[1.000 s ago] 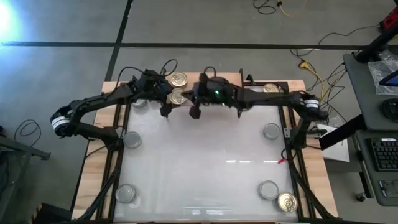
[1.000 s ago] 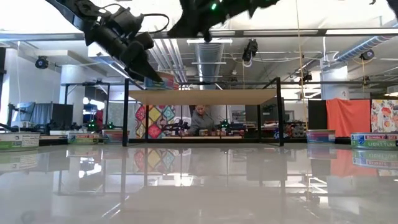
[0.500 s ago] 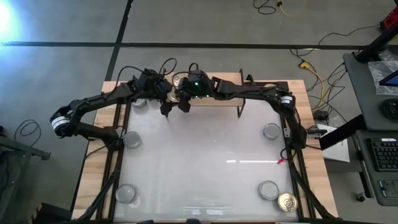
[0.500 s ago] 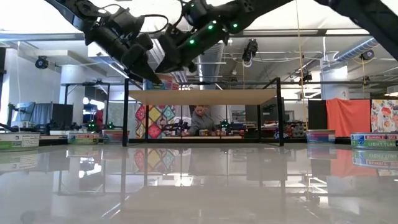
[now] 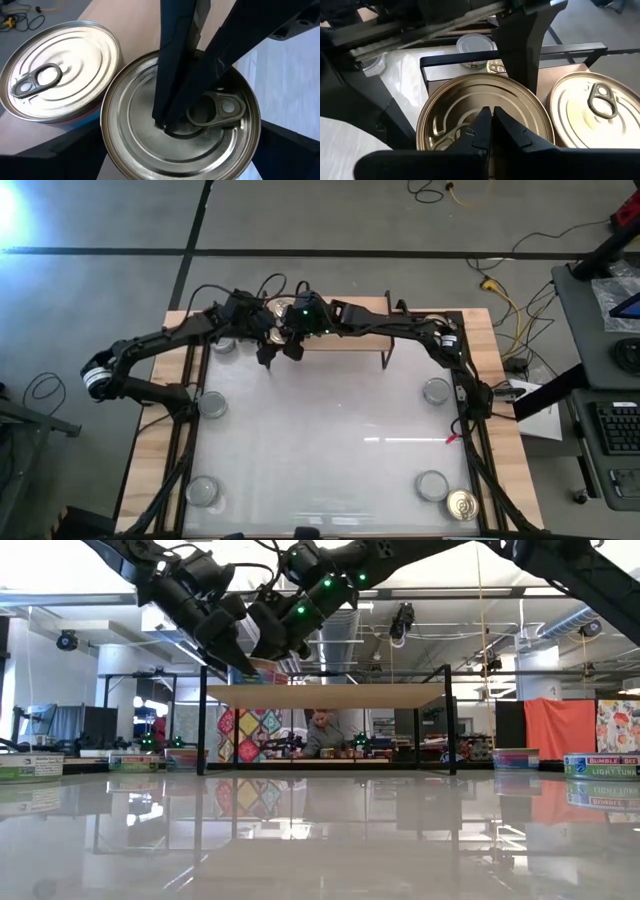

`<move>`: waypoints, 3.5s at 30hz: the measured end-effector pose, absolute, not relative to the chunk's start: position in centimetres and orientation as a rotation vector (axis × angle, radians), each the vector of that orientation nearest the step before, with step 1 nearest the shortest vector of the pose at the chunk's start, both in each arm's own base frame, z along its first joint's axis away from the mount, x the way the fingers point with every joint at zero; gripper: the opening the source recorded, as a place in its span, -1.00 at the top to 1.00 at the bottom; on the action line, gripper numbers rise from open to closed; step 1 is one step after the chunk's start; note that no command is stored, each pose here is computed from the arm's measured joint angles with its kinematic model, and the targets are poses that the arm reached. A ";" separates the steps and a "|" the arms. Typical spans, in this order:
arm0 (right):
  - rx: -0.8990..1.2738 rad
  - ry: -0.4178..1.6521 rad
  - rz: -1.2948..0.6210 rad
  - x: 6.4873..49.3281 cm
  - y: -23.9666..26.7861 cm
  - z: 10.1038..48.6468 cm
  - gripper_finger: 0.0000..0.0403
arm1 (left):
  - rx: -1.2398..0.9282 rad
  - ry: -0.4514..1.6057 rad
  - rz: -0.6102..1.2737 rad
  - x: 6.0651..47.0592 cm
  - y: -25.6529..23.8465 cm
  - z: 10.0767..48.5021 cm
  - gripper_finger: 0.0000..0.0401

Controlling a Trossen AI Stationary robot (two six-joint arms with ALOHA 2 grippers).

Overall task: Stack canned seafood by type on shelf
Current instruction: Put the blue and pink tuna can on the shelf, then stack the blue-pink tuna can on top of the other blue-pink tuna on the shelf

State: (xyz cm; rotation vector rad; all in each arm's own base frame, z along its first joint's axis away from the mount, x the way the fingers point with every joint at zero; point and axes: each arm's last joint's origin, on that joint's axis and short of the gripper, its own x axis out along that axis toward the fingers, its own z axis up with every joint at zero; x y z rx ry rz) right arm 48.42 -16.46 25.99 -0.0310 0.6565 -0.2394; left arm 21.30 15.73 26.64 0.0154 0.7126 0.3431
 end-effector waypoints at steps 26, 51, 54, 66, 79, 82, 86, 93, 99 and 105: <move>-0.035 0.675 -0.246 47.8 -16.6 26.4 0.94 | -0.073 0.771 0.357 20.7 14.5 31.2 -0.99; -0.069 0.608 -0.289 47.7 -17.4 28.3 0.94 | -0.136 0.704 0.309 19.4 -2.2 26.0 -0.99; -0.075 0.568 -0.293 47.7 -17.3 30.0 0.94 | -0.198 0.737 0.304 19.1 -3.2 24.9 -0.99; -0.142 0.586 -0.161 43.7 -10.5 37.9 0.94 | -0.458 1.036 0.460 16.2 -5.0 23.6 -0.99; -0.174 0.685 -0.225 37.8 0.3 38.0 0.94 | -0.118 0.934 0.752 16.7 -4.8 23.5 -0.97; -0.139 0.707 -0.250 36.1 2.4 37.3 0.94 | -0.031 0.839 0.866 16.8 -3.8 24.1 -0.93; -0.090 0.712 -0.267 33.2 5.3 37.0 0.94 | -0.041 0.750 0.960 16.4 -2.1 25.1 -0.84; -0.030 0.658 -0.313 28.8 8.9 36.6 0.94 | -0.183 0.566 1.011 15.7 2.3 28.3 -0.63; -0.019 0.616 -0.374 26.7 10.5 35.6 0.94 | -0.361 0.352 1.123 13.6 6.7 30.7 -0.39; 0.015 0.624 -0.403 26.3 10.9 34.2 0.94 | -0.513 0.183 1.267 12.6 10.9 31.2 -0.01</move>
